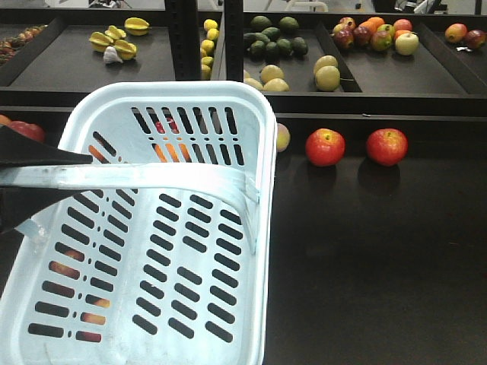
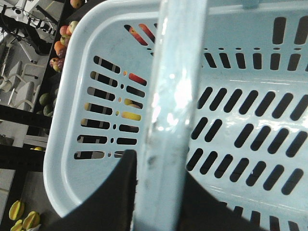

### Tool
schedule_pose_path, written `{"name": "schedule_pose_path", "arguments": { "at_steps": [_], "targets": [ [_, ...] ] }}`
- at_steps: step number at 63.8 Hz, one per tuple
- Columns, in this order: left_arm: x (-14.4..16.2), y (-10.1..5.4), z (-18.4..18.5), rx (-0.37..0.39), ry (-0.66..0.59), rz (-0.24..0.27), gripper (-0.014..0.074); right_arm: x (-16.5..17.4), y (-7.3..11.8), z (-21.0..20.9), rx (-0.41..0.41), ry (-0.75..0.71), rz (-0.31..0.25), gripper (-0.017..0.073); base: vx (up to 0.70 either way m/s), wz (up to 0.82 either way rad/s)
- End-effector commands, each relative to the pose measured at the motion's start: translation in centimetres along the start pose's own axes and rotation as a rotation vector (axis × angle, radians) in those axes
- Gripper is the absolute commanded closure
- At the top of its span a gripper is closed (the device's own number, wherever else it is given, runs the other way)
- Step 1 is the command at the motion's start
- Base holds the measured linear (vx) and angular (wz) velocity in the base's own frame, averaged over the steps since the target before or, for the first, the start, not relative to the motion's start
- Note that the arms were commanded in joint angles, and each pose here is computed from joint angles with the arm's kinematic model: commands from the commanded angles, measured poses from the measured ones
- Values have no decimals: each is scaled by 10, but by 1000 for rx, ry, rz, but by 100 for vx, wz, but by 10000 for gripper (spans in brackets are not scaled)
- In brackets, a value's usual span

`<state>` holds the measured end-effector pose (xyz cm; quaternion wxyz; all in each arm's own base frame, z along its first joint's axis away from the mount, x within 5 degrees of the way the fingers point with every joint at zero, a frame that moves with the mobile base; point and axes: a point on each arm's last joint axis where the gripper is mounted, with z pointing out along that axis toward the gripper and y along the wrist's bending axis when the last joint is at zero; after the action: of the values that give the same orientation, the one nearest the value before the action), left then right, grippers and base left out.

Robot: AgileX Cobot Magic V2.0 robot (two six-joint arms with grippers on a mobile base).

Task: Pick three apples into basket with both arms
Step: 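Drive the base away from the table carrying the basket in the left gripper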

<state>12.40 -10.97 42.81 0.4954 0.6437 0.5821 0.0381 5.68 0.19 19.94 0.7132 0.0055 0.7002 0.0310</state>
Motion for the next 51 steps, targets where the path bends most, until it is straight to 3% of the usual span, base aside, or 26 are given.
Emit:
{"name": "schedule_pose_path", "arguments": {
  "at_steps": [1, 51],
  "targets": [
    [-11, 11, -12, -106, -91, -17, 601, -3, 0, -1, -1, -74, -5, 568, -3, 13],
    [-11, 11, -12, -106, -91, -17, 601, -3, 0, -1, -1, -74, -5, 568, -4, 27]
  ]
}}
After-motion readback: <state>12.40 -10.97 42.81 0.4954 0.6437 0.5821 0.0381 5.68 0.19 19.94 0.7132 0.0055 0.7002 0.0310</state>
